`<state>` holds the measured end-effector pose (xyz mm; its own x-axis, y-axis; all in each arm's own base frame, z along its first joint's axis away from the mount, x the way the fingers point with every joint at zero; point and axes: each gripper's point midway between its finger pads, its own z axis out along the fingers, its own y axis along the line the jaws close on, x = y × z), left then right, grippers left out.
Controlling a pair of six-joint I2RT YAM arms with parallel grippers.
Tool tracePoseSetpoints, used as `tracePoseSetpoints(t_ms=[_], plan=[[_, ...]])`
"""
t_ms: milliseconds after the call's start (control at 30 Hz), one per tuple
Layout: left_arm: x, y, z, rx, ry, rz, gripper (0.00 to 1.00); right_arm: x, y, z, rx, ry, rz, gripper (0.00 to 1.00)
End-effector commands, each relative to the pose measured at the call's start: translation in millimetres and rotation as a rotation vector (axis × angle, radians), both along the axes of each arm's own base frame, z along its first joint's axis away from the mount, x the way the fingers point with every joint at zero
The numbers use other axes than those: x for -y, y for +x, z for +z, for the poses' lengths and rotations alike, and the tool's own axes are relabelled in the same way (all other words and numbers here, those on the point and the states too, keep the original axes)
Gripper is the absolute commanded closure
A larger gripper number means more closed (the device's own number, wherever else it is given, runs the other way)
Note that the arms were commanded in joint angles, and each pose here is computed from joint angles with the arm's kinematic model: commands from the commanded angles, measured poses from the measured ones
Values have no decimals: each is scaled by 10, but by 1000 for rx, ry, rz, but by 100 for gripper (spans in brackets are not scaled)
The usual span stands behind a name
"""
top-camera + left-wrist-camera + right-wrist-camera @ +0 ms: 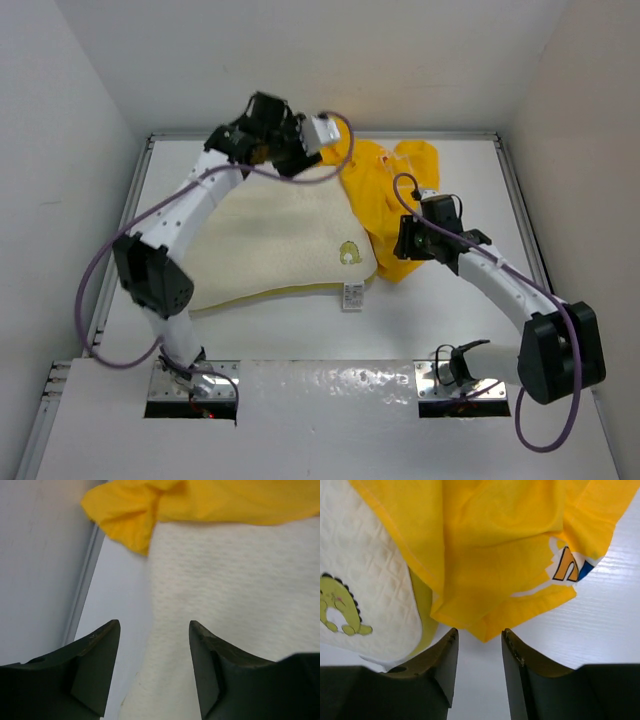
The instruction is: Put the pillow into the pillowcase
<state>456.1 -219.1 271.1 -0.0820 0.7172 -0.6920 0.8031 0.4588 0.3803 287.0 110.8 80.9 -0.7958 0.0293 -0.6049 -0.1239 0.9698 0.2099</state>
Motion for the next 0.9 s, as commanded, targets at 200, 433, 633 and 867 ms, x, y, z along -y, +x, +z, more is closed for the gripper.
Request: tracePoseSetpoints(t_ms=[200, 433, 633, 867], plan=[[280, -2081, -1404, -193, 353, -458, 6, 42, 377, -62, 61, 77, -229, 51], [424, -1936, -1840, -257, 326, -300, 0, -11, 402, -314, -4, 128, -309, 40], [358, -1843, -2236, -236, 353, -231, 8, -20, 334, -524, -69, 127, -326, 40], [337, -1967, -2545, -308, 325, -196, 56, -198, 316, -653, -75, 212, -262, 62]])
